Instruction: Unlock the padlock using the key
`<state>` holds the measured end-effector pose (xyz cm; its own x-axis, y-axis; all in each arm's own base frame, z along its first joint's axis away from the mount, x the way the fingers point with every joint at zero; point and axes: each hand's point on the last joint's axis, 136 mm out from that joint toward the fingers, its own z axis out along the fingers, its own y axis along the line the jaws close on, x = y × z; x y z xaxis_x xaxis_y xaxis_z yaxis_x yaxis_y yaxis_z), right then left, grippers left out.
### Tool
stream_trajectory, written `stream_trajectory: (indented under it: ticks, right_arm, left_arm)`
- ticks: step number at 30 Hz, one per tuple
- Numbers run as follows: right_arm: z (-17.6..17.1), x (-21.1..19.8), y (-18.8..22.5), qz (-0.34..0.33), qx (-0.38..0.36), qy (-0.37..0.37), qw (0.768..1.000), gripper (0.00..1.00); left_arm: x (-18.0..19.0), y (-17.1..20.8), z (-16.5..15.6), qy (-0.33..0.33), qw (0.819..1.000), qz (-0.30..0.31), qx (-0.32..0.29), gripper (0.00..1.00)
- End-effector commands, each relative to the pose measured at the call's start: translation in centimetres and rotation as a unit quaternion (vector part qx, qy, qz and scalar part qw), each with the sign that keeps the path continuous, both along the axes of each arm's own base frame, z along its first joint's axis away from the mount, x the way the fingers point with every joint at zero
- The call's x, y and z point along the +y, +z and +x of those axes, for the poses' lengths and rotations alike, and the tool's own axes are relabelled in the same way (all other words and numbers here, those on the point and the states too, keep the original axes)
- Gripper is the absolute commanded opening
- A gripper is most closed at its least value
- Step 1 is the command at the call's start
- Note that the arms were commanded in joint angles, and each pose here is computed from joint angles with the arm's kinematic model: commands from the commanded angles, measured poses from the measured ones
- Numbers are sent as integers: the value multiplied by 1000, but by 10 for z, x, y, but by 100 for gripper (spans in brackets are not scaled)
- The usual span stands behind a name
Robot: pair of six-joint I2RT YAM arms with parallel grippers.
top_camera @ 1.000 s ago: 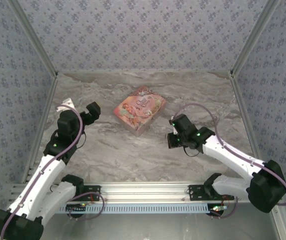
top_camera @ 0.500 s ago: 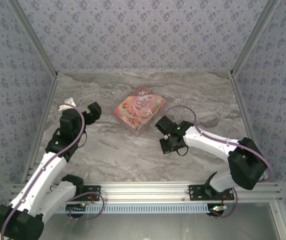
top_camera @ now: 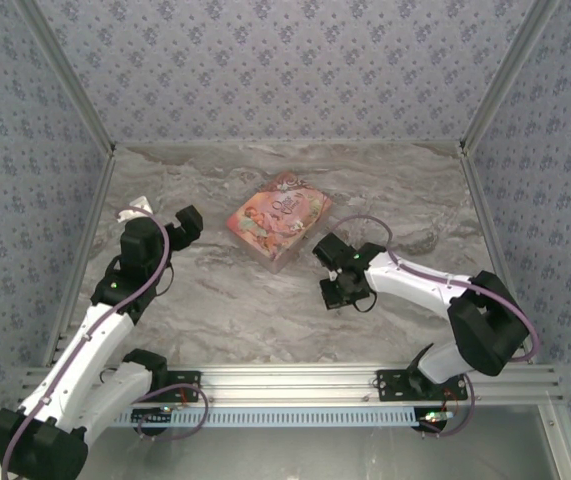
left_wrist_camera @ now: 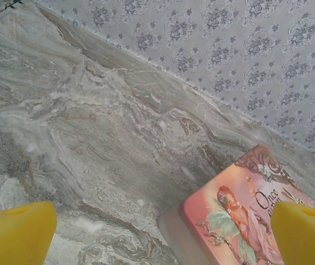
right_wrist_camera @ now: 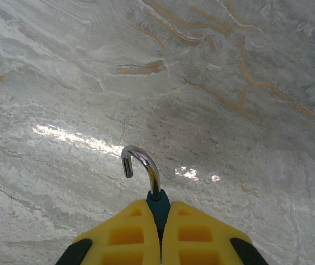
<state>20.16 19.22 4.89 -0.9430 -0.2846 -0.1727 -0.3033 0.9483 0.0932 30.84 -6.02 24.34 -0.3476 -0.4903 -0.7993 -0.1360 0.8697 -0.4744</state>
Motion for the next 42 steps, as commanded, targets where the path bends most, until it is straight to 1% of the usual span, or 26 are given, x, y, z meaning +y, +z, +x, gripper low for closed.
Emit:
stream_trajectory:
  ticks: [1,8,15,22,25,27,31,34,38,40,42]
  right_arm:
    - [-5,-5,-10,-6,16,-15,1000,6]
    - [-5,-7,-20,0,22,-28,999,7]
    - [-7,-12,-29,1,32,-34,999,16]
    - [-2,-14,-23,8,20,-40,999,26]
    - [2,-18,-14,7,2,-44,999,34]
    - [6,-19,-4,13,-17,-43,999,43]
    - [18,-21,23,45,-75,-47,995,56]
    - [27,-33,47,64,-125,-66,988,64]
    - [46,-55,90,98,-215,-106,966,78]
    - [52,-71,110,119,-255,-138,950,88]
    - [56,-84,131,148,-295,-158,931,95]
  left_arm:
    - [0,-1,-1,-5,1000,1,2,99]
    - [-2,-2,-1,-9,1000,-1,4,99]
    - [-4,-3,-1,-13,1000,-3,8,99]
    - [-6,-4,0,-19,1000,-3,11,100]
    - [-7,-4,1,-21,1000,-3,13,99]
    - [-8,-5,2,-22,1000,-2,14,99]
    - [-8,-2,4,-24,1000,6,13,99]
    - [-5,3,5,-22,999,19,12,99]
    - [0,10,6,-14,999,35,4,99]
    - [2,12,7,-9,999,41,1,99]
    - [5,18,8,-7,998,56,-5,99]
